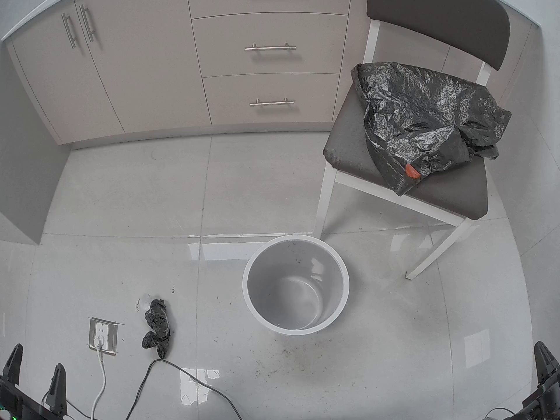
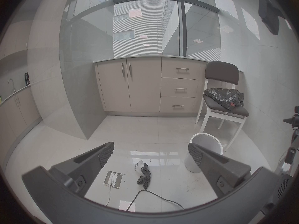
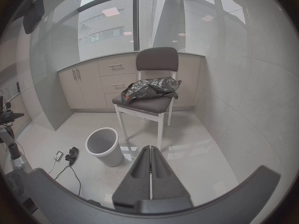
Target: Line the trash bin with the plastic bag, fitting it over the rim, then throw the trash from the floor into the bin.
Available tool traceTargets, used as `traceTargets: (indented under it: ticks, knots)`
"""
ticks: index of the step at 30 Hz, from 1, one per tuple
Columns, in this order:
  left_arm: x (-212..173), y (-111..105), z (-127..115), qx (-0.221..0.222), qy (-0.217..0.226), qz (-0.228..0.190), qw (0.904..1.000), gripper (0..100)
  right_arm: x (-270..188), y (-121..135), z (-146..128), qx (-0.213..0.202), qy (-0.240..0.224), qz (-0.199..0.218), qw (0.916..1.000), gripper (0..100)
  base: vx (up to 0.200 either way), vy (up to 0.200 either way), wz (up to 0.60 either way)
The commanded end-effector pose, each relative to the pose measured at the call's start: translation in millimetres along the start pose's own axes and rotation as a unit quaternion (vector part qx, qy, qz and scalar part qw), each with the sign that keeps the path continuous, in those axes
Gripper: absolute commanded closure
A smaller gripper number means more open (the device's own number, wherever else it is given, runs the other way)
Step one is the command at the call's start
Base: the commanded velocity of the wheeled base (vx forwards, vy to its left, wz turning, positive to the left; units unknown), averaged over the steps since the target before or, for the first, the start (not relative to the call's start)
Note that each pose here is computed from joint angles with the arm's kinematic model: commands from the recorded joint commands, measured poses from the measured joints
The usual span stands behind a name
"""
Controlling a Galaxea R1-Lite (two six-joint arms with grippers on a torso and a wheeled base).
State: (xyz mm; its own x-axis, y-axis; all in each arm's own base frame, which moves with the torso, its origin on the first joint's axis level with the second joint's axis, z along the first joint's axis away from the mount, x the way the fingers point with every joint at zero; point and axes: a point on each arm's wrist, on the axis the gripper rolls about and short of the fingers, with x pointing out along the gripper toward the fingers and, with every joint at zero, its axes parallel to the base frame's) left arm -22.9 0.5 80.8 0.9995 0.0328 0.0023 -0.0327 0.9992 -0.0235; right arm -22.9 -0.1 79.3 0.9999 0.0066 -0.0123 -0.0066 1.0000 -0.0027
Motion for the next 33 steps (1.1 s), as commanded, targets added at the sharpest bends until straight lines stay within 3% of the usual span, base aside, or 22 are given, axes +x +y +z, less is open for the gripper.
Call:
traceTargets:
  ticks: [1,6,7,8,9,10,11,12,14,15,16,17,21,23,28,33]
  knots:
    - [0,0,-5,0.0,0.001,0.001,1.0,0,0,0,-4,-0.001,-0.001,0.001,1.0,100,0.0,0.0,0.0]
    - [0,0,-5,0.002,0.001,0.002,1.0,0,0,0,-1,-0.006,-0.003,0.004,1.0,100,0.0,0.0,0.0]
    - [0,0,-5,0.002,0.001,0.002,1.0,0,-5,0,26,0.014,-0.037,0.018,0.999,100,0.0,0.0,0.0]
    - [0,0,-5,0.002,0.001,0.002,1.0,0,-15,-1,96,0.088,-0.094,0.036,0.9911,100,0.0,0.0,0.0]
    - [0,0,-5,0.002,0.001,0.002,1.0,0,-18,-2,136,0.138,-0.118,0.049,0.9822,100,0.0,0.0,0.0]
    - [0,0,-5,0.002,0.001,0.002,1.0,0,-18,-2,136,0.138,-0.118,0.049,0.9822,100,0.0,0.0,0.0]
    - [0,0,-5,0.002,0.001,0.002,1.0,0,-17,-2,187,0.162,-0.134,0.062,0.9757,100,0.0,0.0,0.0]
    - [0,0,-5,0.003,0.001,0.002,1.0,0,-9,-2,201,0.145,-0.117,0.064,0.9804,100,0.0,0.0,0.0]
    - [0,0,-5,0.006,0.003,0.001,1.0,0,14,0,208,0.111,-0.068,0.068,0.9892,100,0.0,0.0,0.0]
    - [0,0,-5,0.006,0.003,0.001,1.0,0,14,0,208,0.111,-0.068,0.068,0.9892,100,0.0,0.0,0.0]
    - [1,0,-5,0.013,0.01,0.001,0.9999,0,43,2,208,0.076,-0.023,0.07,0.9944,100,0.0,0.0,0.0]
    - [2,0,-5,0.014,0.013,0.001,0.9998,0,53,4,208,0.068,-0.009,0.074,0.9949,100,0.0,0.0,0.0]
    - [3,-1,-5,0.015,0.019,0.007,0.9997,0,109,19,217,0.063,0.008,0.112,0.9917,100,0.0,0.0,0.0]
    - [3,-1,-5,0.016,0.019,0.007,0.9997,0,123,24,218,0.06,0.012,0.109,0.9921,100,0.0,0.0,0.0]
    - [6,-1,-4,0.016,0.037,0.005,0.9992,0,175,79,227,0.042,0.051,0.152,0.9862,100,0.0,0.0,0.0]
    - [6,-1,-4,0.017,0.039,0.011,0.9991,0,205,132,219,0.019,0.087,0.185,0.9787,100,0.0,0.0,0.0]
